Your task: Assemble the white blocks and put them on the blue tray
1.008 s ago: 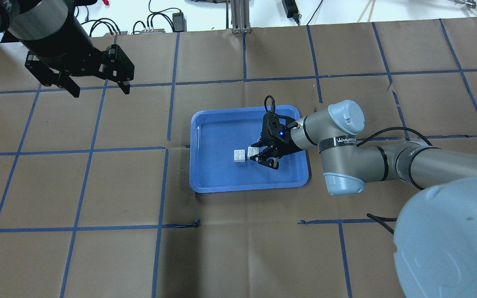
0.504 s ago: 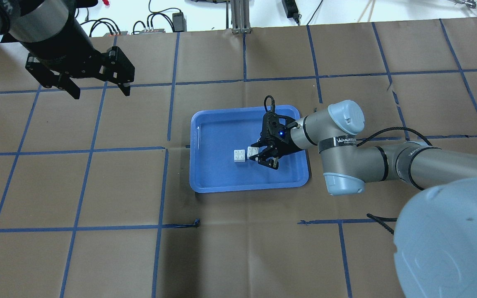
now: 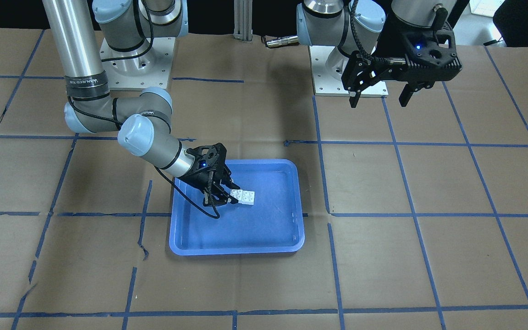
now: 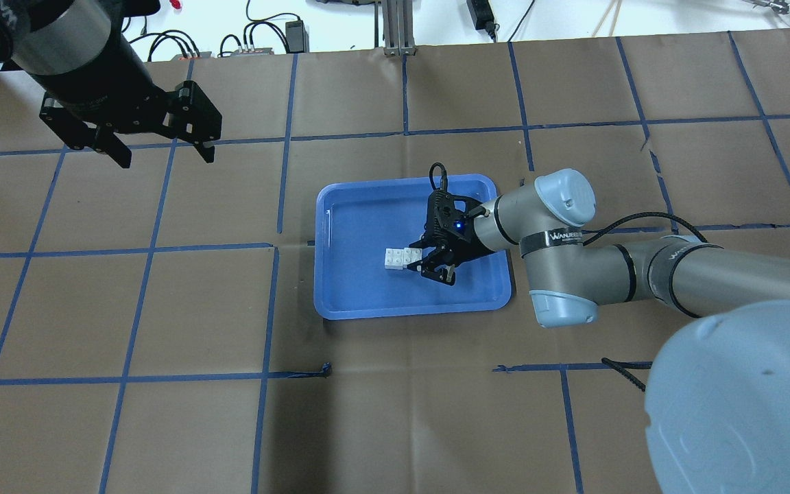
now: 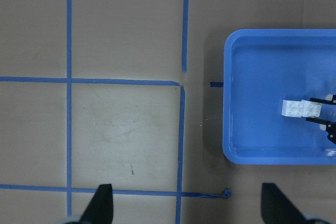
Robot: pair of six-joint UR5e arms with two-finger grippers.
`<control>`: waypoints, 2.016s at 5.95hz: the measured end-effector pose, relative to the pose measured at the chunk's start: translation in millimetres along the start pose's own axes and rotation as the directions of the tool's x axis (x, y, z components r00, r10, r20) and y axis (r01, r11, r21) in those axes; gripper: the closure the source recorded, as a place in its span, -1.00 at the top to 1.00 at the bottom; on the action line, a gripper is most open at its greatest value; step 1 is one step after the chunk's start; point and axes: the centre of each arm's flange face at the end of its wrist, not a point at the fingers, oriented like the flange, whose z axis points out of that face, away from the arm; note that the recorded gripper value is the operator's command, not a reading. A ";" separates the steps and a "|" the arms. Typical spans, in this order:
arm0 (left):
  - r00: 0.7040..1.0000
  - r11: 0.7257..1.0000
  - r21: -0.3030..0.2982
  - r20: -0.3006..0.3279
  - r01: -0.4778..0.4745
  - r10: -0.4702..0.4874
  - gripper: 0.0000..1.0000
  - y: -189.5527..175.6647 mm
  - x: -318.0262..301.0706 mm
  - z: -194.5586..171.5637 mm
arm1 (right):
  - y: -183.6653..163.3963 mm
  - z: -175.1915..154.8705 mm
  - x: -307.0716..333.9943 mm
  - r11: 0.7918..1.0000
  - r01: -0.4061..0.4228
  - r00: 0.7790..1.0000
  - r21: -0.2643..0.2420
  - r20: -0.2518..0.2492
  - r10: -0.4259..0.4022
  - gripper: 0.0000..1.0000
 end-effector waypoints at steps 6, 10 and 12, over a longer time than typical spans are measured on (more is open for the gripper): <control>1.000 1.000 0.002 0.000 -0.002 0.002 0.99 1.2 0.5 -1.2 | -0.6 1.2 -0.5 1.000 0.003 1.000 0.002 -0.001 -0.003 -0.46; 1.000 1.000 0.016 -0.003 0.008 -0.008 0.99 4.2 0.7 -4.9 | -0.9 1.7 -1.0 1.000 0.007 1.000 0.004 -0.004 -0.007 -0.29; 1.000 1.000 0.017 -0.004 0.014 -0.014 0.99 3.6 0.2 -0.8 | -1.0 2.1 -1.2 1.000 0.006 1.000 0.007 -0.002 -0.006 -0.26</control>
